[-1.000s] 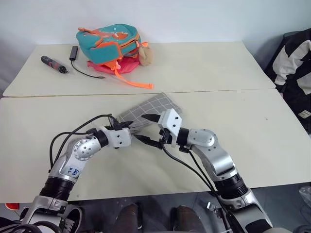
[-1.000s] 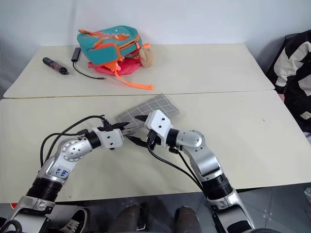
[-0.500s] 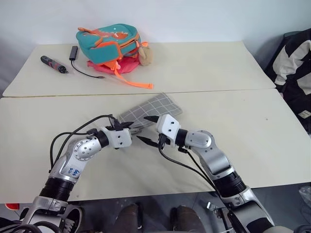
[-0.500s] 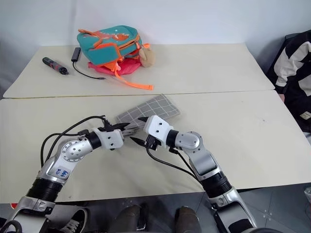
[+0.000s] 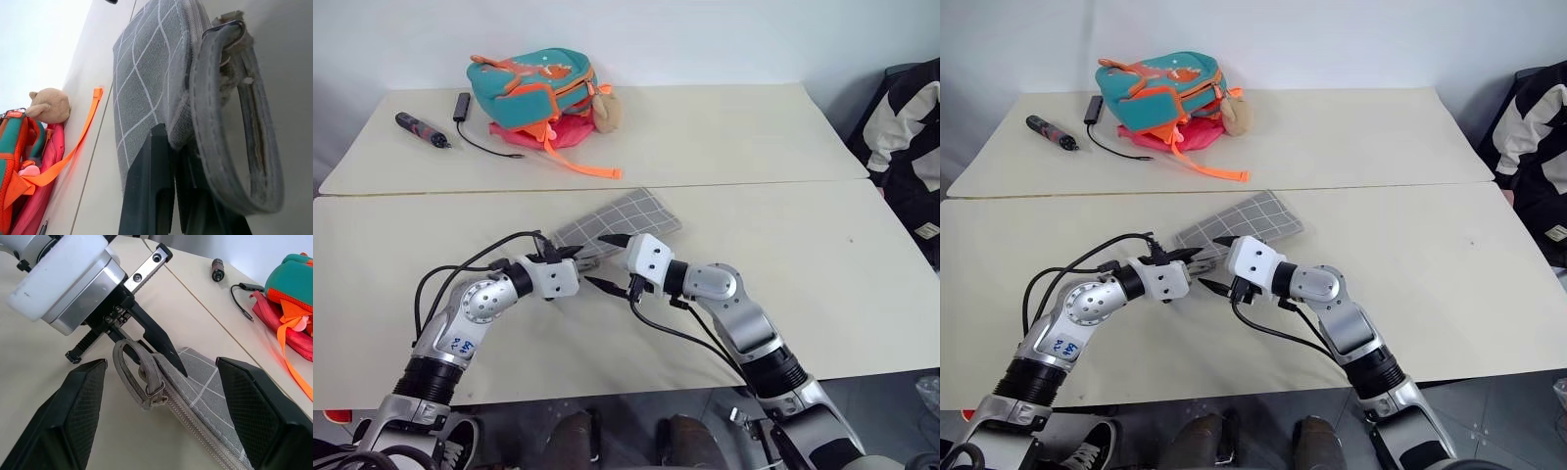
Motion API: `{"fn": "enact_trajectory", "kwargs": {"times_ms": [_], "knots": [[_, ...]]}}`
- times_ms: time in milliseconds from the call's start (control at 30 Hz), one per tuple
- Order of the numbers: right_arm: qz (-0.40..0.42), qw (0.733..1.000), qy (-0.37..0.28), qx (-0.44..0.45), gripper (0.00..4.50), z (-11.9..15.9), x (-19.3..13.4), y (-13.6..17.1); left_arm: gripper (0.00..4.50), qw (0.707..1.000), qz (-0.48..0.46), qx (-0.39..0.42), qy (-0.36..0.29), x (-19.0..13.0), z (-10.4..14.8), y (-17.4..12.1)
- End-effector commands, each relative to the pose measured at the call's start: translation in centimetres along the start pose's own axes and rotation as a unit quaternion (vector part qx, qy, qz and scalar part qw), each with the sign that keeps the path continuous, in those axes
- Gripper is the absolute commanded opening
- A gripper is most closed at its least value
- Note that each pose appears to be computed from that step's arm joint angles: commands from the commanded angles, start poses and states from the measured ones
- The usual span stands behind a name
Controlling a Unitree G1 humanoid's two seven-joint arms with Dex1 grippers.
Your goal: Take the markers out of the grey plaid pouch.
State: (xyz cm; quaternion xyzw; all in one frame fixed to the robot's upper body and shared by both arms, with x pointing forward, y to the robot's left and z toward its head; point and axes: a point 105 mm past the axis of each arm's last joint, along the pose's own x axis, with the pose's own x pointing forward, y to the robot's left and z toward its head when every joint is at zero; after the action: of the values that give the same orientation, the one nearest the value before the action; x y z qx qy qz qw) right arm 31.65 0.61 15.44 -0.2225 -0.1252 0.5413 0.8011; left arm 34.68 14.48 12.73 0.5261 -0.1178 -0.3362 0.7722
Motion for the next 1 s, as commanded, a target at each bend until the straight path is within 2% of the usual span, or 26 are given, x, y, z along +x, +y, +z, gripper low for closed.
{"fn": "enact_trajectory", "kwargs": {"times_ms": [33, 1000], "knots": [[0.003, 1.000, -0.019, -0.017, 3.71, 1.12, 0.27, -0.15, 0.00, 1.000, -0.018, -0.001, -0.005, 0.29, 0.18, -1.01], [0.005, 0.999, -0.018, -0.029, 3.71, 1.10, 0.64, -0.05, 0.00, 1.000, -0.021, 0.003, -0.013, 0.60, 0.73, -0.94]]}}
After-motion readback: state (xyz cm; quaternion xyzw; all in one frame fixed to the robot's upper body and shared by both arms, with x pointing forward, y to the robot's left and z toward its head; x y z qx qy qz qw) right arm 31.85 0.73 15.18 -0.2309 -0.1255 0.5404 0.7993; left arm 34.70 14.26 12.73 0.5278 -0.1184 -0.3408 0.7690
